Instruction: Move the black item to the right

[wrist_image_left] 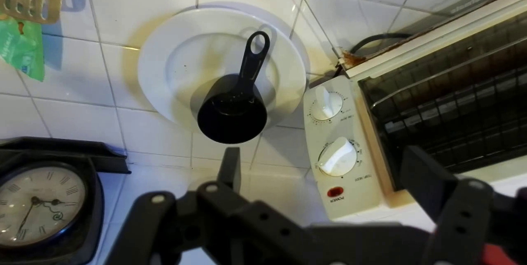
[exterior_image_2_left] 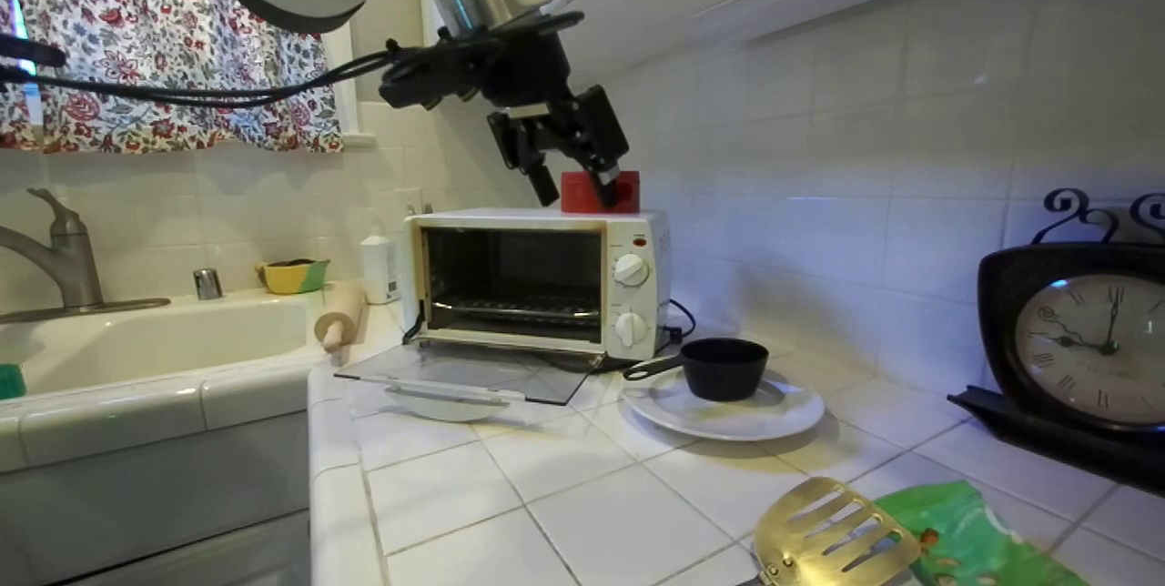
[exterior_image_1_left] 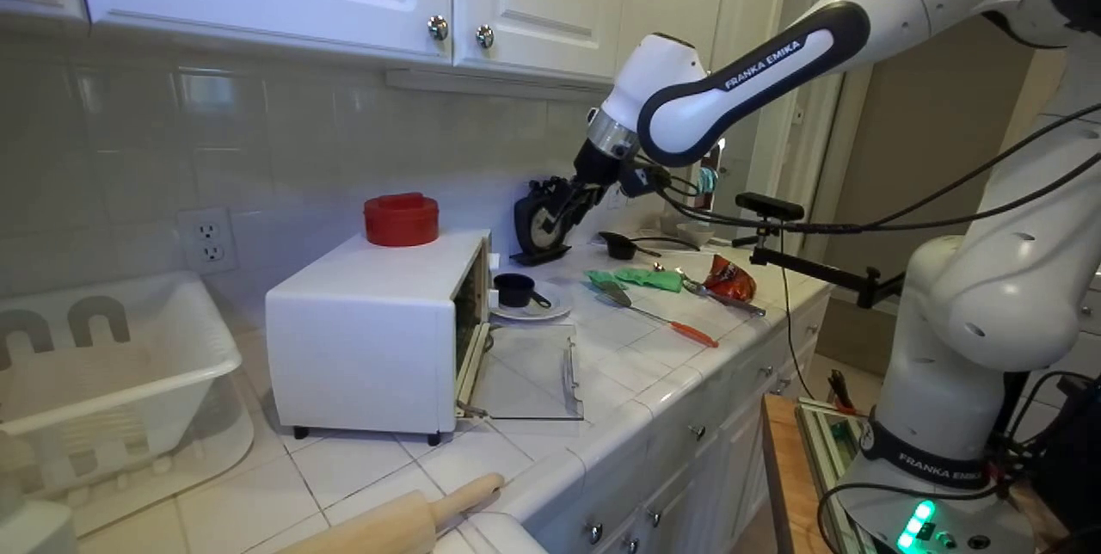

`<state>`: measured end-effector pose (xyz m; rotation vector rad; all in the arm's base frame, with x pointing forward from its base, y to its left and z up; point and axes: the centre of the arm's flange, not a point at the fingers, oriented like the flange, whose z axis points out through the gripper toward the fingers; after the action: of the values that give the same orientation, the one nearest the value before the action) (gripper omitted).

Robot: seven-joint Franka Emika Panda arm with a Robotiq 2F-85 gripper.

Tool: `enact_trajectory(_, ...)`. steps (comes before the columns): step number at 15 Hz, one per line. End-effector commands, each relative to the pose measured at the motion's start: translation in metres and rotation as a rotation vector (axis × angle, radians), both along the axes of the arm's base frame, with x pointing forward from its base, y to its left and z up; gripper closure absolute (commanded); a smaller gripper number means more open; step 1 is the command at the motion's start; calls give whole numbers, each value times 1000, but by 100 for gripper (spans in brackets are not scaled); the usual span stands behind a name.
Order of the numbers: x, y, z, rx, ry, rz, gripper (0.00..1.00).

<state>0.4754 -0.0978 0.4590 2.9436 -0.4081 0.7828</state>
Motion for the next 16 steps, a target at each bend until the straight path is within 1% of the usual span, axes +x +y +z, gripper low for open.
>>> enact_trajectory(1, 3, -2, -5, 22, 4, -25, 0)
enact_trajectory(3, 10, -5, -10, 43, 9, -51, 0)
enact_trajectory(6, 13, -6, -9, 49, 7, -61, 0)
enact_trajectory(9, 32, -16, -40, 30, 19, -129, 0)
enact_trajectory(12, 42, -27, -72, 40, 48, -163, 0)
enact_trajectory(16, 55, -37, -109, 55, 55, -204, 0)
